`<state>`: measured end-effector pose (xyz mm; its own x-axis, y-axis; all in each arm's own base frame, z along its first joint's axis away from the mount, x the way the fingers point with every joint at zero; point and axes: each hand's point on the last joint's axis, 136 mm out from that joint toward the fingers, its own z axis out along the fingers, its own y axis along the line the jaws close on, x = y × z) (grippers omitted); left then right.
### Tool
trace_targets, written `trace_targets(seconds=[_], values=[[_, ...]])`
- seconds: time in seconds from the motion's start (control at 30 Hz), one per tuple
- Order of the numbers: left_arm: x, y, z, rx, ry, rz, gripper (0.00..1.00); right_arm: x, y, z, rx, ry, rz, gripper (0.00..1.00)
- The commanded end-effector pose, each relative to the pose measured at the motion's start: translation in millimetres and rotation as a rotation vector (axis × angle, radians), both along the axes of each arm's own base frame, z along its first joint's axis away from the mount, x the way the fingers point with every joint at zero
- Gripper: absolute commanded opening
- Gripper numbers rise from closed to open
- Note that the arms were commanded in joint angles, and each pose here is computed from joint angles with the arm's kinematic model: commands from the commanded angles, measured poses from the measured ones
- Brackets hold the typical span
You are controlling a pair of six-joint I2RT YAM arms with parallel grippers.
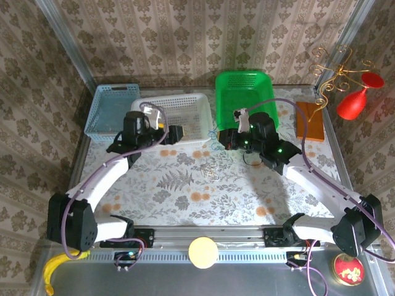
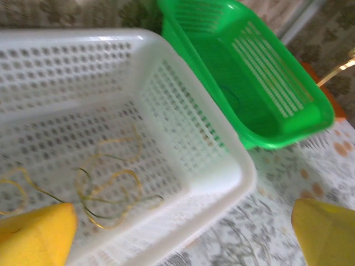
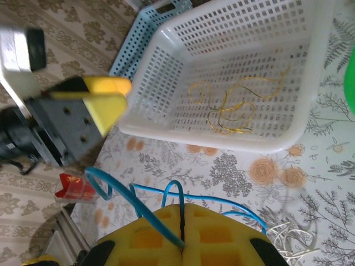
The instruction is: Untangle the cables
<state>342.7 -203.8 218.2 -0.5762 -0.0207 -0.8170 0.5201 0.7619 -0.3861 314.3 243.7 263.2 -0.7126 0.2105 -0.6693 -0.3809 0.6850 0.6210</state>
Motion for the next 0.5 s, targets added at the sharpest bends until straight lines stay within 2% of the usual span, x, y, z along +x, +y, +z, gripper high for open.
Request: trace_targets(seconds=[0.0,0.3,0.47], values=[[-18.7,-20.6,14.1,-0.099,-0.044,-0.067,1.0,-6.1,0.1,23.2,0.02,-0.035,0.029,0.0],[-26.3,-24.4,52.6,-0.202,-0.078,-0.044,1.0,-7.7,-0.2,31.8,0.048,-0.043,0.024,0.0],[-26.7,-35.5,69.6,-0.329,-0.046,-0.073,1.0,-6.9,1.0,38.5,0.076,-0.053,0.02,0.0]])
